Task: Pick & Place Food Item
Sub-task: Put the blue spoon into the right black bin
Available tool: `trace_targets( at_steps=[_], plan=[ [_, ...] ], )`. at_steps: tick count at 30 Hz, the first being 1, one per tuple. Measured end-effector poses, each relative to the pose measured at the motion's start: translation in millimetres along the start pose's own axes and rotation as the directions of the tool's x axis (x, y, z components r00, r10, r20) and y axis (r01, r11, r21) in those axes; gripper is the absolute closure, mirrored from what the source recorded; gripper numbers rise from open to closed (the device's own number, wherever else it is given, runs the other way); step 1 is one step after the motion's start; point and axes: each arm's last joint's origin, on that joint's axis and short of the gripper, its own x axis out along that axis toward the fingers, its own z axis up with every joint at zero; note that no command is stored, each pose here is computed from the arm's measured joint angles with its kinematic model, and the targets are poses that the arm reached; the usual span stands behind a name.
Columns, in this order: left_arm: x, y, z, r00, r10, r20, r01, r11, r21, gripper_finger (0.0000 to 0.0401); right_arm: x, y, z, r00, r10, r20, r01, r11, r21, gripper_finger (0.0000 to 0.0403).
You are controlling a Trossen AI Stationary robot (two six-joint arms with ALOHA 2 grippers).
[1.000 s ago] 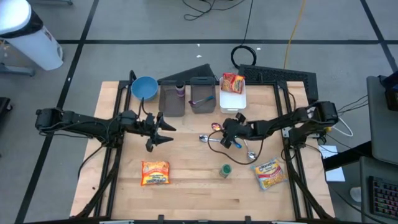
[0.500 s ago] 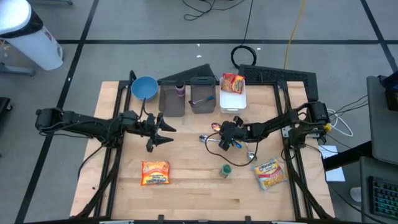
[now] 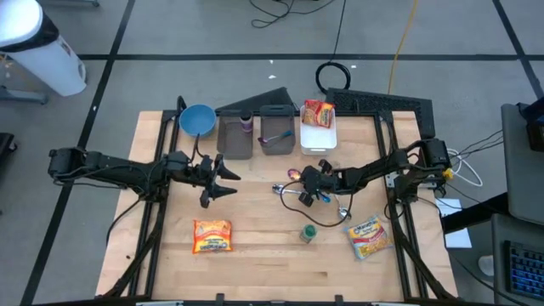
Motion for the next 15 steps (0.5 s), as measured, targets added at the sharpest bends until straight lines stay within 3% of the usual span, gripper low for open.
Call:
trace_targets(
  at_steps=[3, 15],
  plan=[
    [0.0, 0.0, 0.0, 1.000, 0.000, 0.000, 0.000, 1.000, 0.000, 0.0162, 0.0, -0.1, 0.0, 1.000, -0.003, 0.001, 0.003, 1.000, -0.001, 0.0392],
    [0.0, 0.0, 0.0, 1.000, 0.000, 0.000, 0.000, 1.000, -0.006, 0.0162, -3.2, -1.4, 4.2, 1.000, 0.000, 0.025, 0.000, 1.000, -0.023, 0.0396]
  ],
)
